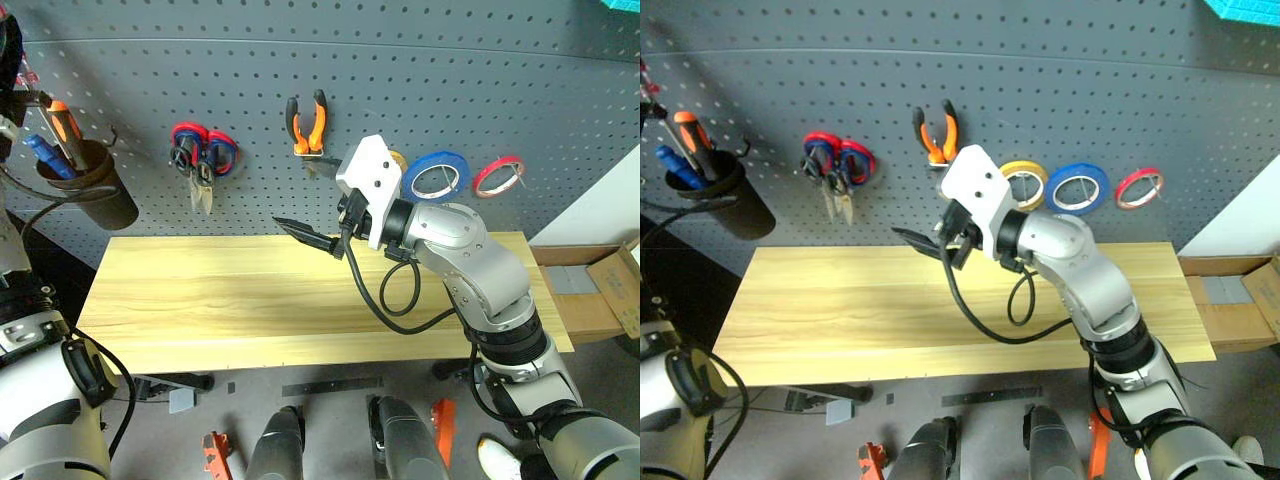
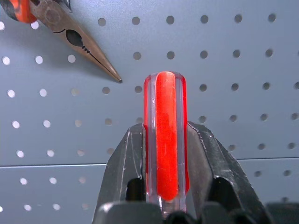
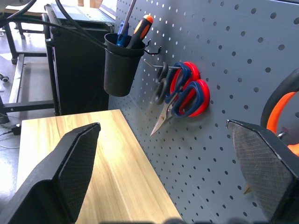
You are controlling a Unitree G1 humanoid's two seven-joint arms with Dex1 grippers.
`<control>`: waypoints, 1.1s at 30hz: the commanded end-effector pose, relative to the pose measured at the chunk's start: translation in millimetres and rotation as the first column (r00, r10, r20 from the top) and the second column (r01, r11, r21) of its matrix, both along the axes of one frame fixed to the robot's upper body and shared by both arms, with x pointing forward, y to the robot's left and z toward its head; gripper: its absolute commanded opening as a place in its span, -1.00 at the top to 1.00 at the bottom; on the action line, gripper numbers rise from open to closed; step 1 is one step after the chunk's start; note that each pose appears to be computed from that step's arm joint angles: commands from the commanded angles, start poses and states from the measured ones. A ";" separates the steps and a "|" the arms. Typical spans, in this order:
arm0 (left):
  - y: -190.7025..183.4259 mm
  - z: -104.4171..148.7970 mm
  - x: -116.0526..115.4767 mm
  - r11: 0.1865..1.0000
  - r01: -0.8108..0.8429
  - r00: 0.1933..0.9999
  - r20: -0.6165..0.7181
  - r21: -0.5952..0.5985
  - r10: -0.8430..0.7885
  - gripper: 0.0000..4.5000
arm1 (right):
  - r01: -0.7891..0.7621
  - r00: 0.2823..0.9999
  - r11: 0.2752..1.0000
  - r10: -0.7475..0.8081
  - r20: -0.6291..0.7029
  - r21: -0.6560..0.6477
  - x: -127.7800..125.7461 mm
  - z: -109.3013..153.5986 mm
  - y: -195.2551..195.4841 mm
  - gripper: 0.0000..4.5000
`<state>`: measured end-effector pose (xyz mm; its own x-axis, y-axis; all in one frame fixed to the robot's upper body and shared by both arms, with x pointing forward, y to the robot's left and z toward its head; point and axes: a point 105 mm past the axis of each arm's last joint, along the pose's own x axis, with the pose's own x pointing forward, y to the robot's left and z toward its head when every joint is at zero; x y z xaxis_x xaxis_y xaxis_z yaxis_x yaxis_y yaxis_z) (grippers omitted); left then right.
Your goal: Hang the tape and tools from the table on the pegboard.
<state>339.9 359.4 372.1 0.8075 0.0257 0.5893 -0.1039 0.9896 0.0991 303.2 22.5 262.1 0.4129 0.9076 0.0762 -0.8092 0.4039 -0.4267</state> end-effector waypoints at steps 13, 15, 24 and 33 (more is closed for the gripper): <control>7.5 -39.2 -0.5 0.995 -0.099 0.995 -0.002 0.008 0.099 -0.57 | -0.017 0.999 0.999 0.016 0.052 0.030 -8.2 11.8 -0.9 -1.00; 5.2 -33.7 -5.8 0.992 -0.121 0.992 0.030 0.016 0.121 -0.85 | -0.041 0.998 0.999 0.039 0.056 0.035 -11.4 13.9 -0.1 -1.00; -69.7 -25.4 -4.5 0.990 -0.035 0.997 -0.065 0.135 0.044 -0.97 | -0.031 0.999 0.984 0.029 0.016 0.175 -8.4 35.8 -35.7 -1.00; -137.6 -124.0 -1.0 0.979 0.169 0.925 -0.362 0.111 -0.119 -0.97 | 0.095 0.994 0.995 -0.092 -0.066 0.039 -11.1 -19.8 -79.1 -1.00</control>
